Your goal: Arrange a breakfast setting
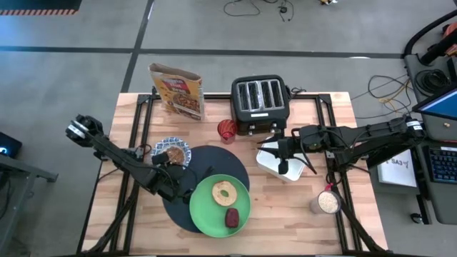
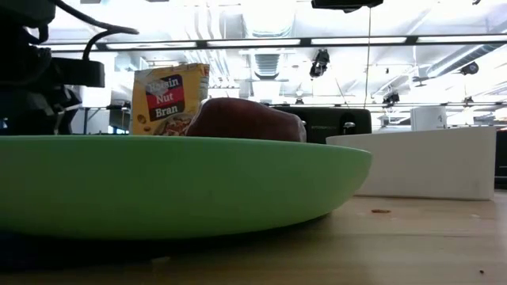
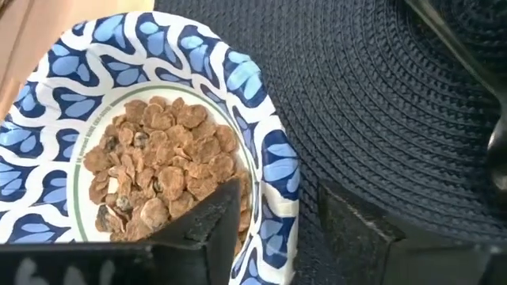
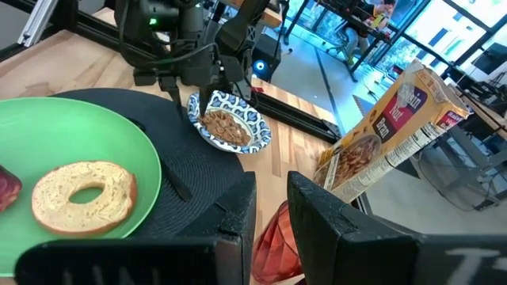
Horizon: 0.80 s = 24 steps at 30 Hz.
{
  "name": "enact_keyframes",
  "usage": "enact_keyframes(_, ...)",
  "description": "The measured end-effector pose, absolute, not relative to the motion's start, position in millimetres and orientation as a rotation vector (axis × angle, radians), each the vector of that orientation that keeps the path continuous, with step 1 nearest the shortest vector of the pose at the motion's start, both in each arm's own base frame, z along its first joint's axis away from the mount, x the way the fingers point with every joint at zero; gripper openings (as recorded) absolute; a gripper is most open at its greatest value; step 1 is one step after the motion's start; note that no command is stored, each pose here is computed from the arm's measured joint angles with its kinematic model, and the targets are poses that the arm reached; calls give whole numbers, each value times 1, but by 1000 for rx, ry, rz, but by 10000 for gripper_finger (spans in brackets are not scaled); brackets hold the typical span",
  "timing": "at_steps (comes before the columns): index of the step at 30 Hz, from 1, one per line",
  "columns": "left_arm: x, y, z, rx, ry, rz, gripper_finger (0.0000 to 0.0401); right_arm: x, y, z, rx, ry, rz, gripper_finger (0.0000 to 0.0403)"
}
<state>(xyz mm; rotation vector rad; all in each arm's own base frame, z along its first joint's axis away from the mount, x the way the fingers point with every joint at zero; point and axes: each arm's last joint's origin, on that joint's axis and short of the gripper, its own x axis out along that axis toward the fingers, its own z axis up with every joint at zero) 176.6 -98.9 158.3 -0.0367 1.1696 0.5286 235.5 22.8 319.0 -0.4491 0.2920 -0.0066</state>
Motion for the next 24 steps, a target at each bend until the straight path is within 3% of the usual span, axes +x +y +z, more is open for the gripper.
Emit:
enact_keyframes(16, 192, -109, 155, -63, 1130, 489, 47, 235, 23, 319, -453, 292, -6, 63)
enact_keyframes(24, 206, -118, 168, -90, 1060, 415, 38, 235, 23, 319, -460, 293, -5, 63)
